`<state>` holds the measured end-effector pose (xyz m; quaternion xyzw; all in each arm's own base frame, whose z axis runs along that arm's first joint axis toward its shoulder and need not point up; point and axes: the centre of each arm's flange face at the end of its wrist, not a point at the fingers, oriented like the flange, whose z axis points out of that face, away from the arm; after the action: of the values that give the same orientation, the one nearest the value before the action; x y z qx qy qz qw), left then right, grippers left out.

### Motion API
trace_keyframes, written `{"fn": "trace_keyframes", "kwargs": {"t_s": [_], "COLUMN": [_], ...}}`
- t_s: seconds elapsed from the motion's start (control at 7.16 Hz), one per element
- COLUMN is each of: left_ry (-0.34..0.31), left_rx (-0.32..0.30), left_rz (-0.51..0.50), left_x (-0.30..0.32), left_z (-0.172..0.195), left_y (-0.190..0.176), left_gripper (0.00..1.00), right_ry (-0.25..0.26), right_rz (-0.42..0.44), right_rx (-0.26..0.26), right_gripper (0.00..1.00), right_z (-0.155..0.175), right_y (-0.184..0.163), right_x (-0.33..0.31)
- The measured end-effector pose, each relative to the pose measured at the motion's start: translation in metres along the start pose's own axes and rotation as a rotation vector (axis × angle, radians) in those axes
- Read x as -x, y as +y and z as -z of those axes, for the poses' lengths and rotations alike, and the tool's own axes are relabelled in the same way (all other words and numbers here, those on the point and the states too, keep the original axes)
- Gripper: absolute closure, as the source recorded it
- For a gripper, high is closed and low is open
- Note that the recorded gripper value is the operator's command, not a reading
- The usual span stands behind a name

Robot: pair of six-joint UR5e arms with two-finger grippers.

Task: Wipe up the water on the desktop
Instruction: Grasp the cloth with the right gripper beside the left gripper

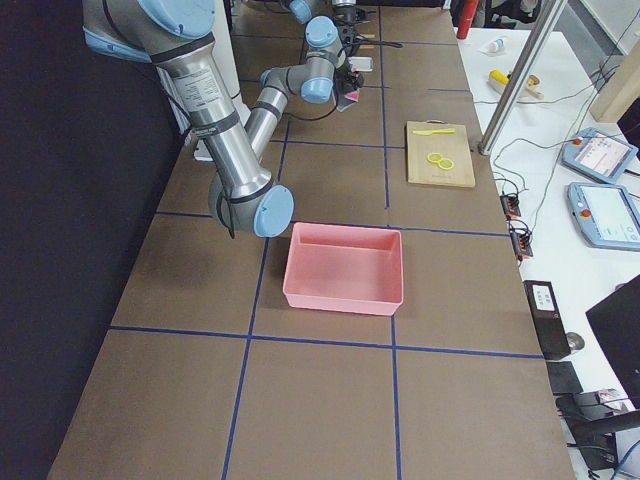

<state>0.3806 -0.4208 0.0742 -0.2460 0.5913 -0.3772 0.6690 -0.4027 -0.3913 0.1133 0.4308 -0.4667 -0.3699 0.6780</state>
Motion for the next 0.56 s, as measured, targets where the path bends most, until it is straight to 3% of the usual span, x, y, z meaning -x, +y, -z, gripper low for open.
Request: {"fn": "trace_keyframes", "kwargs": {"t_s": [0.56], "left_ry": [0.016], "left_rx": [-0.004], "left_rz": [0.002], "left_x": [-0.0043], "left_z": [0.0094], "left_y": [-0.001], "left_gripper": [0.97], "right_ry": [-0.01], "right_rz": [0.002], "right_rx": [-0.002], "right_gripper": [0.0], "right_z": [0.0032], "right_y": [0.0048], "right_x": [0.0071]}}
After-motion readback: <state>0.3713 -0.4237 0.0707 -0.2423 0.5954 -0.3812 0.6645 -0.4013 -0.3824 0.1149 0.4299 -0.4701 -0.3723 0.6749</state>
